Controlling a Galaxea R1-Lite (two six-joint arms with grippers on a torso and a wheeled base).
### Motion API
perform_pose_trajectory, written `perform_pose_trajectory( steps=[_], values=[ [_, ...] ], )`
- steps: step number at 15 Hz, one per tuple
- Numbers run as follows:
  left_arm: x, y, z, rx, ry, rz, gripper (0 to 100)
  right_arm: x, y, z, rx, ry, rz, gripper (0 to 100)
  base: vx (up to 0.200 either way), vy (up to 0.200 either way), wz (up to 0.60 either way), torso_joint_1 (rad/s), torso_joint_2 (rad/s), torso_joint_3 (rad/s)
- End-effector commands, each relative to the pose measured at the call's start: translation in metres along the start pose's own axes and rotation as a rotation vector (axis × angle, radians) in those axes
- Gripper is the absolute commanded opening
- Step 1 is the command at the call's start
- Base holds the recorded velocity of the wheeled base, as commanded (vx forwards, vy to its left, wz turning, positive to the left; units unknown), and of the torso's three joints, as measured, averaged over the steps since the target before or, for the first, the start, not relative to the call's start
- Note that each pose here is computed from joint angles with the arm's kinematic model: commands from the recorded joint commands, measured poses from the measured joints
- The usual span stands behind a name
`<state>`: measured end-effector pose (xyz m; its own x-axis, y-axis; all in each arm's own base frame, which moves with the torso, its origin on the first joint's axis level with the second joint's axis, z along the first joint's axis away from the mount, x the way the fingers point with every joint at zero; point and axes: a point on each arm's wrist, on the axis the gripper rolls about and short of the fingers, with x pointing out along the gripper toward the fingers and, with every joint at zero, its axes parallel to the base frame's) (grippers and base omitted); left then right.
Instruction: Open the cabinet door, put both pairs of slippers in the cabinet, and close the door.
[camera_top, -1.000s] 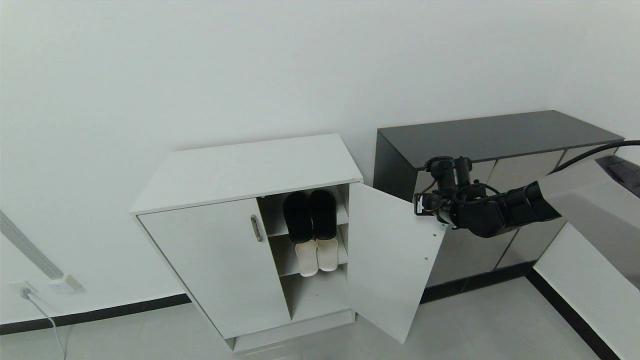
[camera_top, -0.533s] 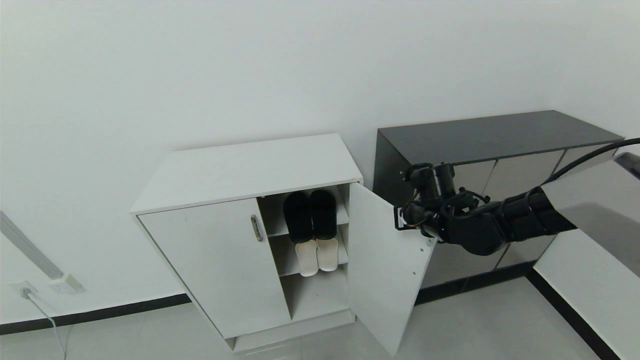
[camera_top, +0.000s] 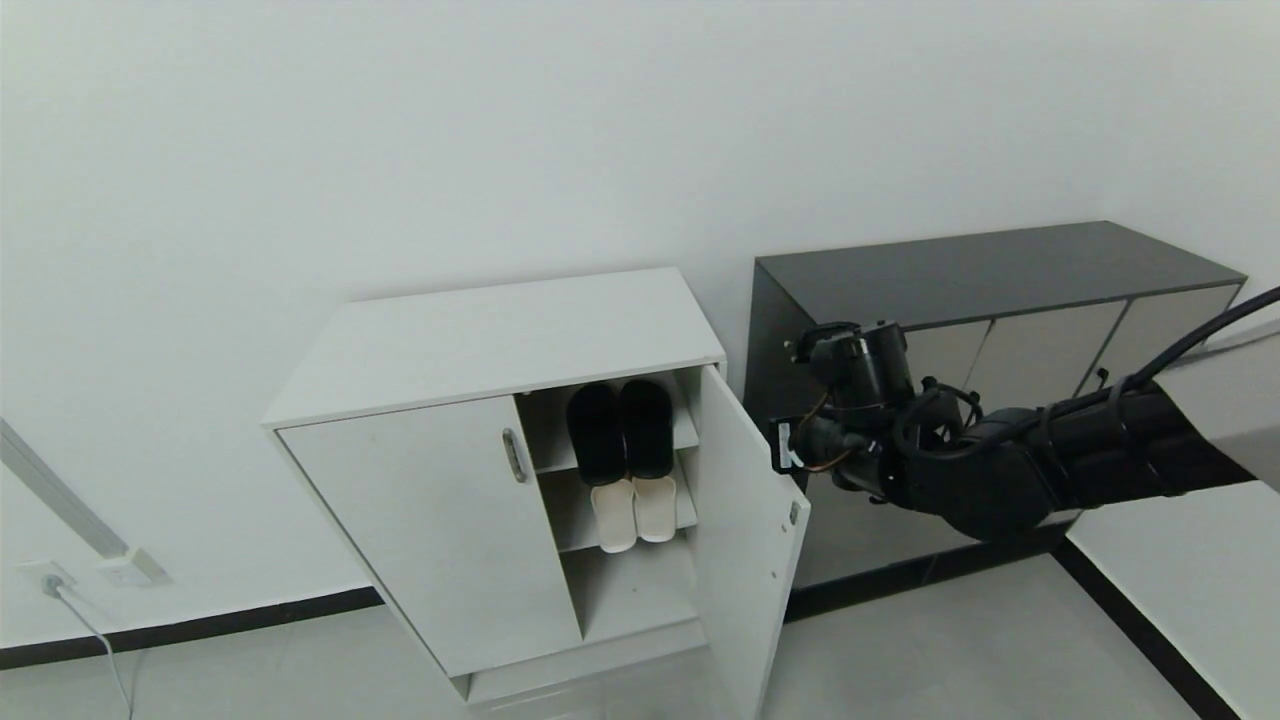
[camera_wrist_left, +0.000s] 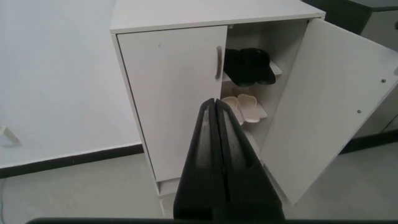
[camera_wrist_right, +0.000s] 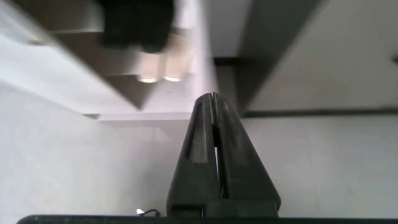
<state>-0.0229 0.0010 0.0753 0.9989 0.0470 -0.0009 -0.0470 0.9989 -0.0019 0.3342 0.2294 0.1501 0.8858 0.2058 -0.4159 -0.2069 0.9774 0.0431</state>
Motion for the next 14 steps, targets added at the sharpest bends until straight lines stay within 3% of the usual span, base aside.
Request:
perform_pose_trajectory(
  steps=[1,3,7,8,10,14],
  values=[
    [0.0,0.0,0.0,-0.001,0.001,0.001,0,0.025,-0.012,-0.022,-0.009,0.067,-0.048,0,0.0,0.0,0.0,0.0,0.0,0.0],
    [0.0,0.0,0.0,0.0,0.001,0.001,0,0.035,-0.013,-0.032,-0.015,0.088,-0.055,0,0.0,0.0,0.0,0.0,0.0,0.0],
    [0.0,0.0,0.0,-0.001,0.001,0.001,0,0.021,0.02,-0.045,-0.052,0.103,0.032,0,0.0,0.0,0.0,0.0,0.0,0.0],
    [0.0,0.0,0.0,-0.001,0.001,0.001,0,0.021,0.02,-0.045,-0.052,0.103,0.032,0,0.0,0.0,0.0,0.0,0.0,0.0],
    [0.0,0.0,0.0,-0.001,0.001,0.002,0,-0.015,0.042,-0.036,-0.065,0.067,0.155,0,0.0,0.0,0.0,0.0,0.0,0.0],
    [0.0,0.0,0.0,-0.001,0.001,0.002,0,-0.046,0.033,-0.022,-0.089,0.011,0.211,0,0.0,0.0,0.0,0.0,0.0,0.0]
  ],
)
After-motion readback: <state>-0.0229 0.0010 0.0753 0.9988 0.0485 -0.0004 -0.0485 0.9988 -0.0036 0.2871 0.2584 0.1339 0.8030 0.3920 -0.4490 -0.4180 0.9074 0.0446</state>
